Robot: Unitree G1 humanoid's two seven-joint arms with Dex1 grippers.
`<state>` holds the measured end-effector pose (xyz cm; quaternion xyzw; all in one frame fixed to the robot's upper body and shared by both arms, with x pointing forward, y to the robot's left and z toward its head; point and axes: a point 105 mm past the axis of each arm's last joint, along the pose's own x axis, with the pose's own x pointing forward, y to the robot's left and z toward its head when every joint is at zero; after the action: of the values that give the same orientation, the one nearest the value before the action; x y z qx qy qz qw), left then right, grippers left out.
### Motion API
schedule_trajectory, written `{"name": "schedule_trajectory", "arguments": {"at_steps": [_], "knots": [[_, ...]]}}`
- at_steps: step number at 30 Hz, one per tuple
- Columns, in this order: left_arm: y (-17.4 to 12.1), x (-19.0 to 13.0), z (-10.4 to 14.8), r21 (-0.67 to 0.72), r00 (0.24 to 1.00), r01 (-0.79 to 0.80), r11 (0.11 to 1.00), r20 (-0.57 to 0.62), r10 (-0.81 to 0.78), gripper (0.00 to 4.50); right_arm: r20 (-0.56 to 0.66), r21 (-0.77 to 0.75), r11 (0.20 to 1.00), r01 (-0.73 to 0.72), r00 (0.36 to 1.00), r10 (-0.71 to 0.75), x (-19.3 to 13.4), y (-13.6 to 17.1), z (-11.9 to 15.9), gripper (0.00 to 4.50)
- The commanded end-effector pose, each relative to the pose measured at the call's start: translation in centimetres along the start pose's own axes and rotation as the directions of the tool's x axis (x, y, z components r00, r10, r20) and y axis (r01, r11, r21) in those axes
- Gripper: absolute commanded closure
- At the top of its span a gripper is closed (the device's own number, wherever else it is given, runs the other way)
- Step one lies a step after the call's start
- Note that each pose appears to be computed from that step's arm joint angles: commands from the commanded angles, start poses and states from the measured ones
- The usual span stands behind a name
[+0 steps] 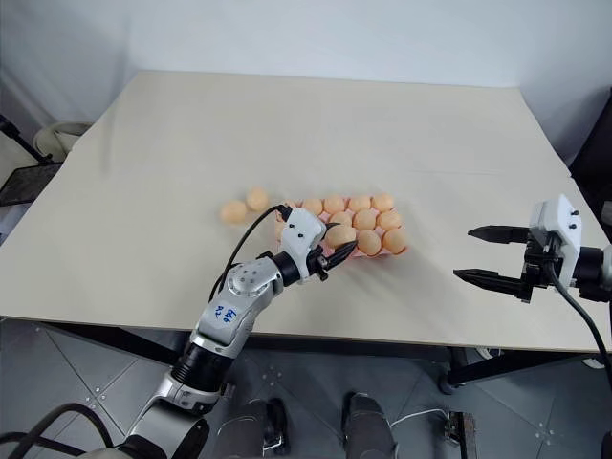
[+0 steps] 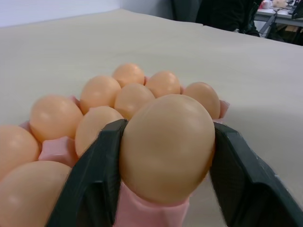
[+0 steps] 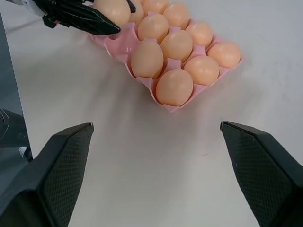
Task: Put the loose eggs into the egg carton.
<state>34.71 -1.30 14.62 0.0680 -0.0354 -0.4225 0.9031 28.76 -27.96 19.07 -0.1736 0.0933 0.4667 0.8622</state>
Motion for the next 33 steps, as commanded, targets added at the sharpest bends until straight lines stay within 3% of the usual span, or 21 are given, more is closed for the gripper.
{"name": "schedule_trajectory", "arguments": {"at_steps": [1,3,9,14,25,33], "knots": [[-0.3,0.4,1.8,0.039,0.998,0.006,0.999,0.059,-0.008,0.53,0.032,-0.038,0.999,0.038,0.999,-0.037,-1.0,-0.3,1.4,0.0],[-0.3,0.4,1.8,0.039,0.998,0.003,0.999,0.059,-0.005,0.03,0.032,-0.038,0.999,0.039,0.999,-0.038,-0.9,-0.3,1.4,0.0],[-0.1,-0.1,2.6,0.048,0.997,-0.009,0.999,0.078,0.005,0.03,0.03,-0.039,0.998,0.04,0.999,-0.039,-0.7,-0.4,1.4,0.0],[0.3,-1.7,4.9,0.061,0.99,-0.031,0.998,0.138,0.022,0.03,0.032,-0.039,0.999,0.037,0.999,-0.035,-0.5,-0.4,1.4,0.0],[4.7,-10.7,8.0,0.079,0.932,-0.288,0.954,0.252,0.261,0.03,0.06,-0.042,0.999,0.032,0.998,-0.03,-0.2,-0.4,1.7,0.0],[7.1,-20.4,2.6,-0.001,0.874,-0.474,0.881,0.12,0.47,0.03,0.051,-0.033,0.999,0.003,0.999,-0.001,0.4,-0.6,1.5,0.0]]}}
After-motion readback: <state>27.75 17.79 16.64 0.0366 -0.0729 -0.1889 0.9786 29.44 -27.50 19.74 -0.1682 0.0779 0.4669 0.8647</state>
